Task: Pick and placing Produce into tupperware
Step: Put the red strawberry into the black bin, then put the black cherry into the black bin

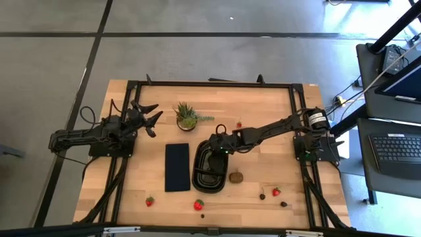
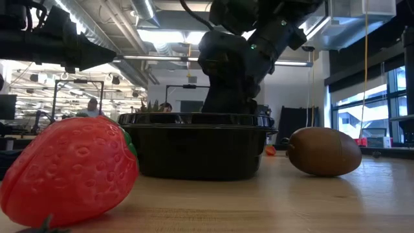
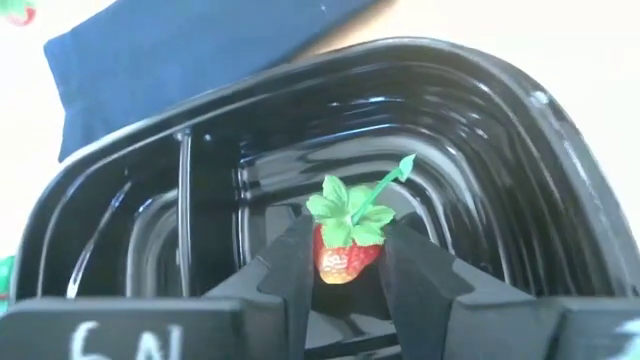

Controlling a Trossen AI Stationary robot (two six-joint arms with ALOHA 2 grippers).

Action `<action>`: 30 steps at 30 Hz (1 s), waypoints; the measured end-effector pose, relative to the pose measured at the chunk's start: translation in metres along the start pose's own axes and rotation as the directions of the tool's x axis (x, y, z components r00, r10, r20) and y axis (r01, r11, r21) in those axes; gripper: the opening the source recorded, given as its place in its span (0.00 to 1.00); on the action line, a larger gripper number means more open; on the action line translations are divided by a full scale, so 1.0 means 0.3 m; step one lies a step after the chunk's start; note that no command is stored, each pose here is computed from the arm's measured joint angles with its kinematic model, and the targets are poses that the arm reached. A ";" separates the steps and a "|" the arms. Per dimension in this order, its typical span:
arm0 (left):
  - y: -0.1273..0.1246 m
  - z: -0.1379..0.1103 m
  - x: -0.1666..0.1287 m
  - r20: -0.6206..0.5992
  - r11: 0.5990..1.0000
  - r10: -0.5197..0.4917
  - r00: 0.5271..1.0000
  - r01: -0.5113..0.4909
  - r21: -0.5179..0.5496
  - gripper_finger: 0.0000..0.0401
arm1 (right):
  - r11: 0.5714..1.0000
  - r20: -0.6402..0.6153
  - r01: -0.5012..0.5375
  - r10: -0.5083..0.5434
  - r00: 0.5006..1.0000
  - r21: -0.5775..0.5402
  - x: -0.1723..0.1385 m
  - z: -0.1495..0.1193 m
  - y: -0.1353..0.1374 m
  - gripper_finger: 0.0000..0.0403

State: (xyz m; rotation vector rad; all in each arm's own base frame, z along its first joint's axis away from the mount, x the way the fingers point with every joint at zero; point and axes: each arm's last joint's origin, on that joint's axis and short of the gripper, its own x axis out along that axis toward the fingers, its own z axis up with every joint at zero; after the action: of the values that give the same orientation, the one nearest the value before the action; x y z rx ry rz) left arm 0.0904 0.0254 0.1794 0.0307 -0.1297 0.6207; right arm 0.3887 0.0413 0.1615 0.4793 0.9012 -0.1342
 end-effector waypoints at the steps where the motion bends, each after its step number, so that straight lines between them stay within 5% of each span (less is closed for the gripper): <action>1: 0.000 0.000 0.000 0.000 1.000 0.000 1.000 0.000 0.000 0.43 | 1.000 -0.002 0.001 -0.001 1.000 0.012 0.000 -0.001 0.000 0.27; 10: 0.000 0.000 0.000 0.000 1.000 0.000 1.000 0.000 0.000 0.43 | 1.000 -0.006 -0.001 0.001 1.000 -0.029 -0.001 0.002 -0.007 0.30; 22: 0.000 0.000 0.000 0.001 1.000 0.000 1.000 0.000 0.002 0.43 | 1.000 -0.011 -0.001 0.001 1.000 -0.009 -0.001 0.003 -0.010 0.64; 30: 0.000 0.000 0.000 0.001 1.000 0.000 1.000 0.000 0.002 0.43 | 1.000 -0.049 0.010 -0.009 0.999 0.024 -0.125 0.025 -0.009 0.70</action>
State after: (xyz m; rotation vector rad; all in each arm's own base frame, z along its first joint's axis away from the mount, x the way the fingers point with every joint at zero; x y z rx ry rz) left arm 0.0904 0.0254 0.1795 0.0328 -0.1297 0.6206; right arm 0.3699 0.0324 0.1936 0.5023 0.9503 -0.1426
